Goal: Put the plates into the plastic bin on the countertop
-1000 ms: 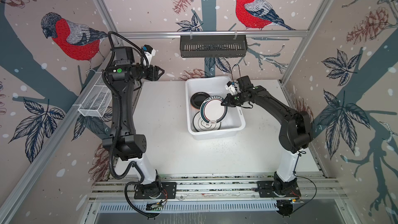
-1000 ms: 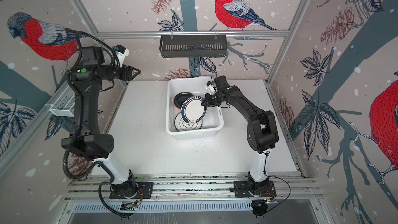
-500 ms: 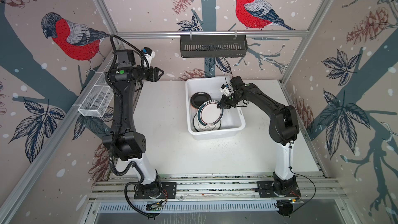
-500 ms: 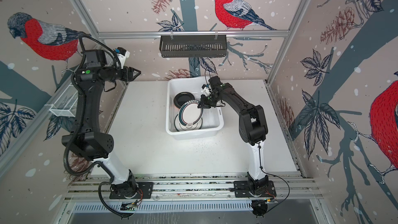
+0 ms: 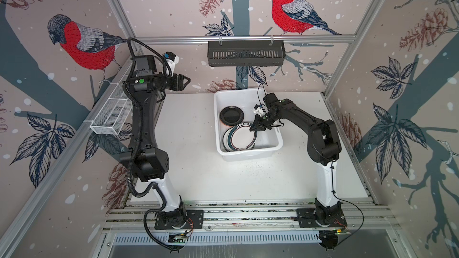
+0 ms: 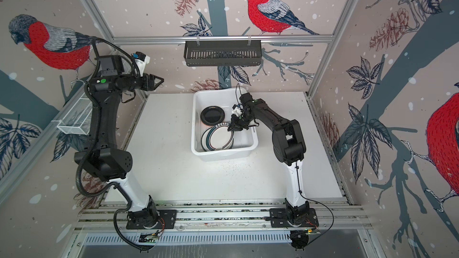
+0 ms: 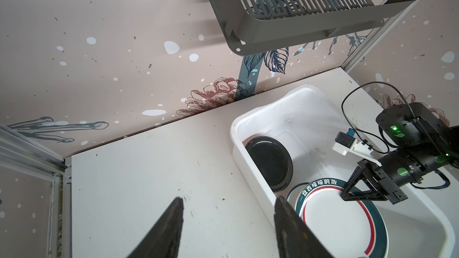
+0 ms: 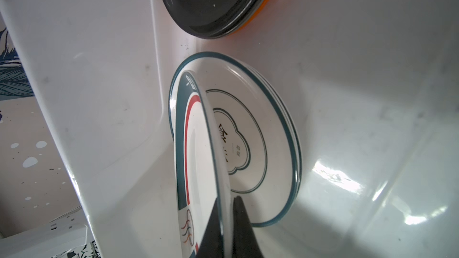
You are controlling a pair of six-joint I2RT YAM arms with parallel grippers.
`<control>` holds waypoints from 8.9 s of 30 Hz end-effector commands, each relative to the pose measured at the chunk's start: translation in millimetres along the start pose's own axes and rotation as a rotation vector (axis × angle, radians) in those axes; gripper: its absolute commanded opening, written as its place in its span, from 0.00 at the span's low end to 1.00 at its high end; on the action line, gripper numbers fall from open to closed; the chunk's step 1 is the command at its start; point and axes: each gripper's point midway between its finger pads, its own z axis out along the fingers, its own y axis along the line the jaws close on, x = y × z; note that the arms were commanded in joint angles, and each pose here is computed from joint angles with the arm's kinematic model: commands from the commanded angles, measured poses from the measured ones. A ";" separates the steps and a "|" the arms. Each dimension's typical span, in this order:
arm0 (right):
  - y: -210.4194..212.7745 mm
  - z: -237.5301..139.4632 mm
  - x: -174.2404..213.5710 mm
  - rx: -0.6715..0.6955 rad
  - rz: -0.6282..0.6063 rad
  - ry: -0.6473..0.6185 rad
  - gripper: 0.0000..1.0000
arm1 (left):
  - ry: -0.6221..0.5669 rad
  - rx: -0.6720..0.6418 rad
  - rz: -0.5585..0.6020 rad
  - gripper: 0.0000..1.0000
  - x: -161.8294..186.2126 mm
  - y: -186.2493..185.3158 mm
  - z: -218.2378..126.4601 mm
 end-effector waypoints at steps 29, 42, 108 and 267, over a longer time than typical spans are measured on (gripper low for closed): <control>-16.4 16.6 6.7 -0.016 0.046 0.023 0.07 | -0.055 0.052 -0.003 0.59 -11.5 -9.3 -3.5; 3.6 -3.5 -12.5 -0.134 -0.003 -0.039 0.04 | -0.066 0.041 -0.004 0.59 -15.4 -10.0 -4.5; -40.1 21.1 -6.9 0.098 0.013 0.029 0.26 | -0.044 0.057 0.012 0.59 -10.5 -13.5 6.8; -197.5 -264.4 94.3 0.746 -0.256 -1.530 0.99 | -0.616 -0.424 -0.039 0.99 280.7 -5.8 -25.0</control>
